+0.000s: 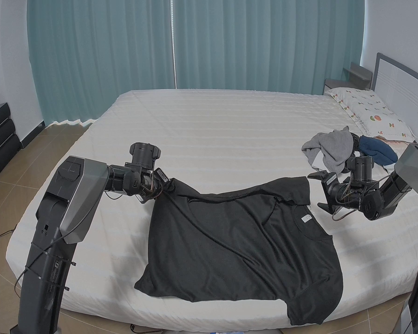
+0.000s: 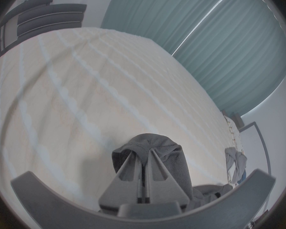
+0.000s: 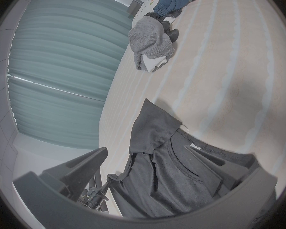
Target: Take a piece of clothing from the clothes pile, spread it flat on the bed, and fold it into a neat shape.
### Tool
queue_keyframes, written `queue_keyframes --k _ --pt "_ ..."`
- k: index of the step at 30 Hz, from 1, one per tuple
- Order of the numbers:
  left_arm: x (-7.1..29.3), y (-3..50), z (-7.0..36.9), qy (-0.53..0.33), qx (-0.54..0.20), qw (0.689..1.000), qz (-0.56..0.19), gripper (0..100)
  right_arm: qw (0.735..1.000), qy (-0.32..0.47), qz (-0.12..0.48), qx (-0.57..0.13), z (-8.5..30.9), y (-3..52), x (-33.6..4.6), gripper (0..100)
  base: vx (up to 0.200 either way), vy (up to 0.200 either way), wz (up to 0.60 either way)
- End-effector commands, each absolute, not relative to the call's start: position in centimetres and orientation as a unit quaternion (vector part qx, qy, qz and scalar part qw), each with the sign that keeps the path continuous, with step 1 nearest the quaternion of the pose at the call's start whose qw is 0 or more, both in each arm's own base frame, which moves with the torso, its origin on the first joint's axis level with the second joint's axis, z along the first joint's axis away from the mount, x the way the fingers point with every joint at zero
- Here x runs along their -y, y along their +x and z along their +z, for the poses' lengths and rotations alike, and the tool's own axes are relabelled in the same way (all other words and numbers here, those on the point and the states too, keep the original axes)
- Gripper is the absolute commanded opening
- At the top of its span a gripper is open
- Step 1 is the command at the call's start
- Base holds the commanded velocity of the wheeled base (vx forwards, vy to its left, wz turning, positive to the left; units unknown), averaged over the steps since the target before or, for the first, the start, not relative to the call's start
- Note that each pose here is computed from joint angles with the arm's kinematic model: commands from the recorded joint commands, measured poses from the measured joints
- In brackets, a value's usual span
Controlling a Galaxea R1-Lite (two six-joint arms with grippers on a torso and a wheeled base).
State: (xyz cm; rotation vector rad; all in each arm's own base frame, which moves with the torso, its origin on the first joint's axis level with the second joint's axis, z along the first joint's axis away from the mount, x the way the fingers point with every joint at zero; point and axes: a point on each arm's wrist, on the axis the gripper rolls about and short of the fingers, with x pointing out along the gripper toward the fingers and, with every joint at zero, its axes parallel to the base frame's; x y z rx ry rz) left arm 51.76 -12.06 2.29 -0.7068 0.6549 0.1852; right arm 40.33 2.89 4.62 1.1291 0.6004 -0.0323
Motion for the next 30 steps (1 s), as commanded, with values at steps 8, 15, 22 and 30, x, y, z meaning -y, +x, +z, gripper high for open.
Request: queue_keyframes --k 8,15,22,30 --pt "11.3 52.2 2.4 -0.34 -0.288 0.889 0.102 0 0.807 0.526 0.002 -0.268 4.6 40.1 -3.5 100 0.0 0.0 0.0" --pt "11.2 52.1 1.9 -0.335 -0.3 0.887 0.105 100 0.807 0.526 0.009 -0.268 4.9 40.0 -4.0 100 0.0 0.0 0.0" --pt "9.0 51.4 5.5 -0.368 -0.312 0.866 0.131 100 0.81 0.524 0.024 -0.261 5.9 40.2 -4.8 100 0.0 0.0 0.0" --pt "7.4 46.6 8.4 -0.402 -0.382 0.827 0.094 100 0.803 0.514 0.022 -0.301 5.8 40.7 -6.8 100 0.0 0.0 0.0"
